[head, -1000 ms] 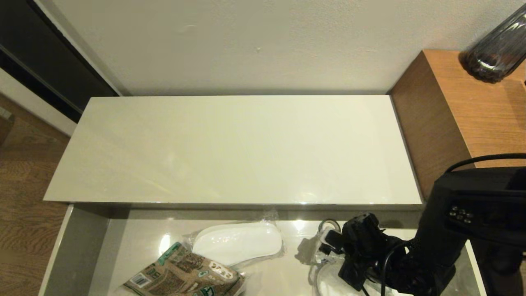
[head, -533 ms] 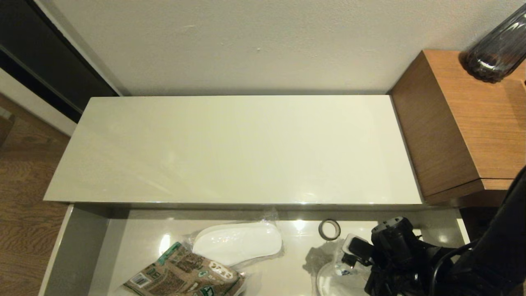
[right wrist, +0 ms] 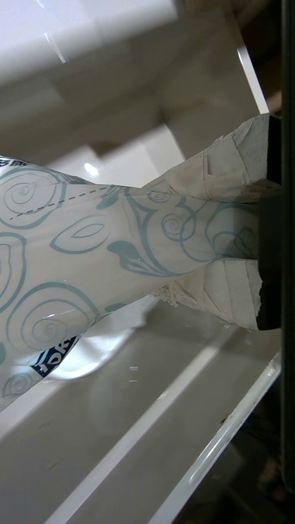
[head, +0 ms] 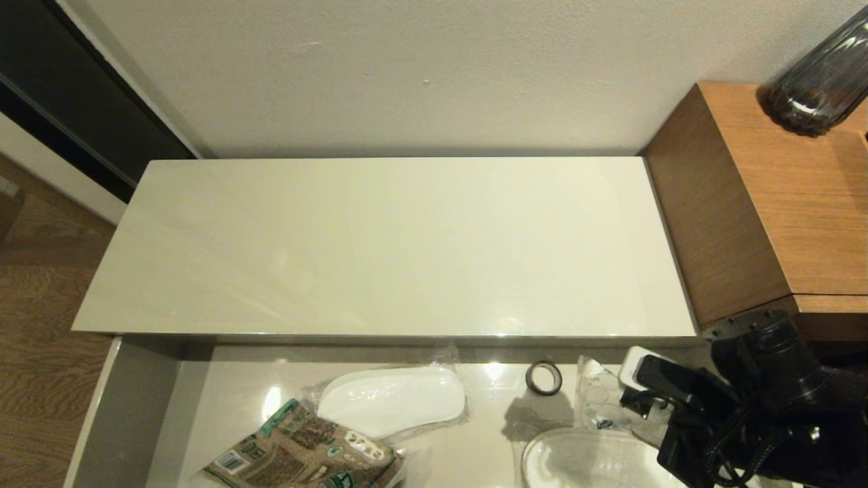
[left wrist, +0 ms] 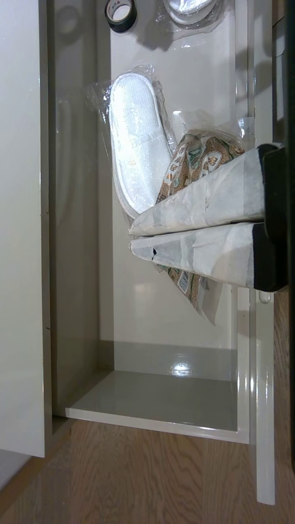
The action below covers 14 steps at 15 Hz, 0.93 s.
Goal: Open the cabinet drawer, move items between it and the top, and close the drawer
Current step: Place the tissue on the table
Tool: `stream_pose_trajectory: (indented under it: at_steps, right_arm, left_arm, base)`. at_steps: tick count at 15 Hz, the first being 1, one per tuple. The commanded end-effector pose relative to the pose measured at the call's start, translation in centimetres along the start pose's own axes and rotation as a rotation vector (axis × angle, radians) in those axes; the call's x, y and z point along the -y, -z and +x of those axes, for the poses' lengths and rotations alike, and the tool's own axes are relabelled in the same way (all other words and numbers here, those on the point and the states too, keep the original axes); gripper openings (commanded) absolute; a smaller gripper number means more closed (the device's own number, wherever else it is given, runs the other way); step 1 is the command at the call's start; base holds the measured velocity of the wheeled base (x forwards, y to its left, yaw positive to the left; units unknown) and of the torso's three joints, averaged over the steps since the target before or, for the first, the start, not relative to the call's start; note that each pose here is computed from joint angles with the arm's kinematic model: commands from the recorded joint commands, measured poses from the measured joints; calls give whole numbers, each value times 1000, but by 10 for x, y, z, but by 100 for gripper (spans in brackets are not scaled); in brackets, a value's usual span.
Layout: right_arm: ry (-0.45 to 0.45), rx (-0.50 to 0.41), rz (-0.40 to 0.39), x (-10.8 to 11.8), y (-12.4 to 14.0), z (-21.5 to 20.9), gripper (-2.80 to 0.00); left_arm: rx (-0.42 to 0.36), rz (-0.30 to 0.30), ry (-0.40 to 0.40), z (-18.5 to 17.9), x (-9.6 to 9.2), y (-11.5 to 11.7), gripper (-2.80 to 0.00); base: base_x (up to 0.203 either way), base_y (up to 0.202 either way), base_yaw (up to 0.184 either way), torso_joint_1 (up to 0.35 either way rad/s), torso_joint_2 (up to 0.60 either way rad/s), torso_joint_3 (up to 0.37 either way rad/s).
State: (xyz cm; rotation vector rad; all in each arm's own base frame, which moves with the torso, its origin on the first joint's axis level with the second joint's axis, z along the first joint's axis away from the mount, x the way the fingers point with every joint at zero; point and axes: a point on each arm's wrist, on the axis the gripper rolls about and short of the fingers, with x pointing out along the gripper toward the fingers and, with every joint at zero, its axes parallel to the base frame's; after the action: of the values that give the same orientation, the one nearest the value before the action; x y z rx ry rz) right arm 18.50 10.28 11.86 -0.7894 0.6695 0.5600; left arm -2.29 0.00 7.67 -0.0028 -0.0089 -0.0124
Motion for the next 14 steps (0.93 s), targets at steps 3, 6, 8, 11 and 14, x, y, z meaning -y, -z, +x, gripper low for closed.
stream_pose_trajectory:
  at_steps: [3,6,8,11,14]
  right_arm:
    - [95,215,17,33,-41,-49,-280]
    - [187,284,90,74,-91,-52,-280]
    - [270,282,162,109,-121,-30,-280]
    - [439,225,282,160,-146,19,-280]
    - [590,159,373,201,-141,50,0]
  left_arm:
    - [-1,0,0,0,0,0,-280]
    - [-1,0,0,0,0,0,-280]
    - [-1,0,0,0,0,0,-280]
    - [-1,0,0,0,0,0,-280]
    - [-1,0,0,0,0,0,-280]
  base:
    - [0,0,0,0,0,0]
    - [0,0,0,0,0,0]
    - [0,0,0,0,0,0]
    - [0,0,0,0,0,0]
    - [0,0,0,0,0,0]
